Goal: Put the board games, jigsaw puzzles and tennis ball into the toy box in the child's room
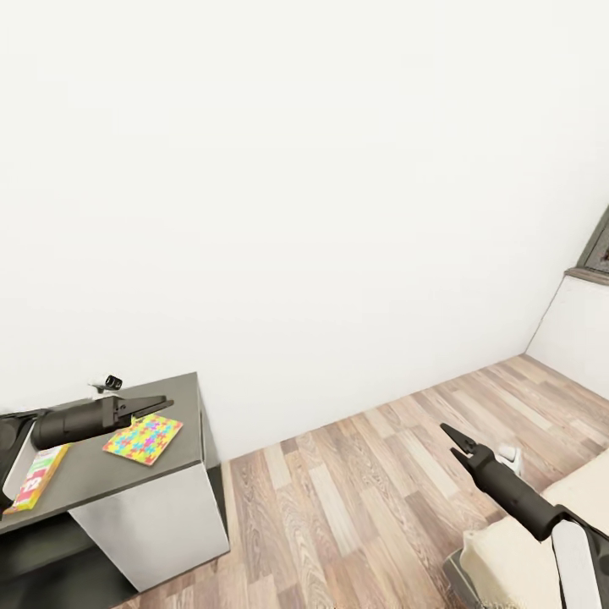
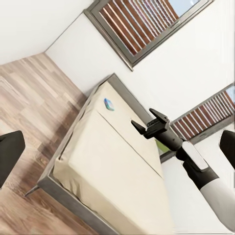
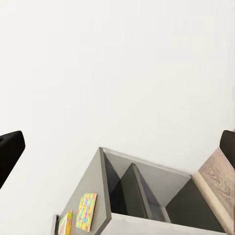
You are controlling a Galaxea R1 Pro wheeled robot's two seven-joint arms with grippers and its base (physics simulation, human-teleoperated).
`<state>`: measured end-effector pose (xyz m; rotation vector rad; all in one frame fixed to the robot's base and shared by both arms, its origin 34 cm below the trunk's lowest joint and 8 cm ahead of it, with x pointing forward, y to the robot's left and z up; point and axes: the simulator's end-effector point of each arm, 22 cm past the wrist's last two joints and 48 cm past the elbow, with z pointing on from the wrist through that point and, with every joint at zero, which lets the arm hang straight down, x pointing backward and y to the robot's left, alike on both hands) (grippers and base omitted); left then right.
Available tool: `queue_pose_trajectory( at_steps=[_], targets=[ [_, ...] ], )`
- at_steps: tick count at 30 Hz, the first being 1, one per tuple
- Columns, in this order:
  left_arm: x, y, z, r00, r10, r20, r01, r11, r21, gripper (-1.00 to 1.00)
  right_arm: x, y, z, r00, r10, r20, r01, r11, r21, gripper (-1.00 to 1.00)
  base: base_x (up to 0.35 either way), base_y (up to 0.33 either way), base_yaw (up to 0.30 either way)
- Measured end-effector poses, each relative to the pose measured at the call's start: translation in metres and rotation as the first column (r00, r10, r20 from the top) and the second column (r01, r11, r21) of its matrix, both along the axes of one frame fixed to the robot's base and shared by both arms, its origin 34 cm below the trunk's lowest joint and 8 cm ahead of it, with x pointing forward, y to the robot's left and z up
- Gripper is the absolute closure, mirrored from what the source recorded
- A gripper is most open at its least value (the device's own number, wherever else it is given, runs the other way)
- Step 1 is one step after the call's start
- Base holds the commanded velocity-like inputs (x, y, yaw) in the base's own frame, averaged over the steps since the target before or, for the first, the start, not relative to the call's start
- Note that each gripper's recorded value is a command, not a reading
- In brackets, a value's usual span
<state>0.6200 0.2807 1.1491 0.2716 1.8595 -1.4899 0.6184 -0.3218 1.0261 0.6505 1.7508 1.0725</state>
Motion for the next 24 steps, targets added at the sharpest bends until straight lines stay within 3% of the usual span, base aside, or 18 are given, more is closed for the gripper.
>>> queue_pose_trajectory(
  at_steps=[13, 24],
  targets=[
    [0.0004, 0.0001, -0.0014, 1.000, 0.000, -0.002, 0.000, 1.000, 0.002, -1.00, 0.0001, 0.0007, -0.0009, 1.000, 0.000, -0.001, 0.000, 1.000, 0.000, -1.00, 0.022, 0.000, -0.274],
    [0.0004, 0.0002, -0.0016, 1.000, 0.002, 0.000, -0.002, 1.000, 0.004, -1.00, -0.0008, -0.0043, -0.0003, 1.000, -0.006, -0.001, 0.006, 1.000, -0.003, -1.00, 0.218, -0.007, -0.279]
  ],
)
